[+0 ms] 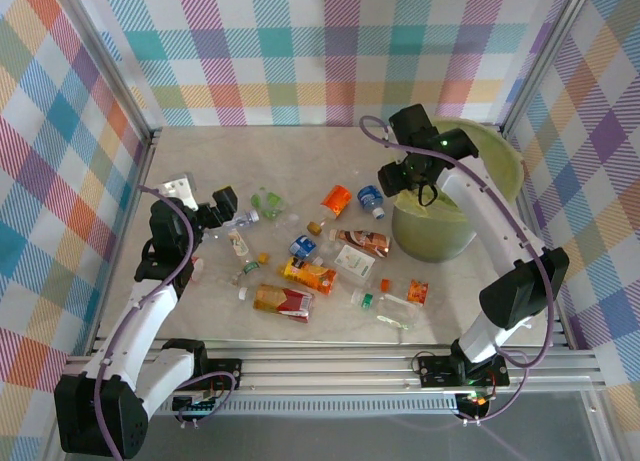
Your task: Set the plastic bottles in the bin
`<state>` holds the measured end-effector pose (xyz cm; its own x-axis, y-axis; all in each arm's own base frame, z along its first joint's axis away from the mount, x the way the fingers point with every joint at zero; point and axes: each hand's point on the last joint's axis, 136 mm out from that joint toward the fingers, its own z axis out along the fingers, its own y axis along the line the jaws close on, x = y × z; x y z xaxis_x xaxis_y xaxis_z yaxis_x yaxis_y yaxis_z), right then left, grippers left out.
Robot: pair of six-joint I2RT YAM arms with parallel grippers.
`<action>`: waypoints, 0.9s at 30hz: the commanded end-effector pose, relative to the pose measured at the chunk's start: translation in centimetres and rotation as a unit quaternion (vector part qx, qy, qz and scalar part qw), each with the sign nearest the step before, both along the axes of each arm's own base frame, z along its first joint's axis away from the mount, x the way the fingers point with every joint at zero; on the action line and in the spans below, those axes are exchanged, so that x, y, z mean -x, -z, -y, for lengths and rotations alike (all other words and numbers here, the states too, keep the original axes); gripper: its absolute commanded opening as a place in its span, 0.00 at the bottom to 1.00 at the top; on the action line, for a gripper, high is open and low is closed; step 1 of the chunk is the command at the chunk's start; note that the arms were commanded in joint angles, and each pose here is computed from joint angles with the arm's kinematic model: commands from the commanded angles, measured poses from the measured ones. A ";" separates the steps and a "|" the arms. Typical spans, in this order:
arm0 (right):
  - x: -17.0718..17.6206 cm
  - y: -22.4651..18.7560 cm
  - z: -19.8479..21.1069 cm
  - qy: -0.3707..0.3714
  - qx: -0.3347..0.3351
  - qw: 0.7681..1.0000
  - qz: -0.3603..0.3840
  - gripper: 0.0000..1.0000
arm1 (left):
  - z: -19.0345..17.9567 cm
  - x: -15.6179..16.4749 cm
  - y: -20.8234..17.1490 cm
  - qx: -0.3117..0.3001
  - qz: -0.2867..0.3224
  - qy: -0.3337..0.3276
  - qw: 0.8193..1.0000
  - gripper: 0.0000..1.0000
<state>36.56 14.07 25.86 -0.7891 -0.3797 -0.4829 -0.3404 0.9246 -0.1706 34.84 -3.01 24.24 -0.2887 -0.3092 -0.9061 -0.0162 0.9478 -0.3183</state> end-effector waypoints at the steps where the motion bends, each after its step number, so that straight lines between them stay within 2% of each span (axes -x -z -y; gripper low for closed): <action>1: 0.8 -3.3 0.4 0.006 -0.015 0.999 0.032 0.82 | -0.8 0.2 -1.7 0.016 0.001 -0.032 0.999 1.00; 4: 1.5 -4.8 0.4 0.006 -0.031 0.999 0.041 1.00 | -1.2 0.5 -2.0 0.027 -0.015 -0.048 0.998 1.00; 11: 3.1 -8.7 0.8 0.017 -0.074 0.993 0.086 1.00 | -2.2 1.4 -1.9 0.048 -0.065 -0.088 0.993 1.00; 16: 4.6 -9.7 1.2 0.032 -0.112 0.987 0.108 1.00 | -3.2 2.8 0.7 0.080 -0.141 -0.135 0.977 1.00; 18: 5.2 -9.7 1.3 0.038 -0.126 0.985 0.110 1.00 | -3.9 3.9 2.4 0.102 -0.180 -0.172 0.963 1.00; 20: 5.7 -9.4 1.2 0.040 -0.141 0.983 0.110 1.00 | -5.2 5.9 4.8 0.129 -0.234 -0.237 0.934 1.00; 22: 6.2 -9.1 1.2 0.042 -0.155 0.981 0.113 1.00 | -5.1 6.8 6.9 0.137 -0.271 -0.241 0.922 1.00; 27: 7.1 -8.0 1.2 0.044 -0.169 0.979 0.106 1.00 | -5.2 9.2 10.7 0.176 -0.313 -0.256 0.898 1.00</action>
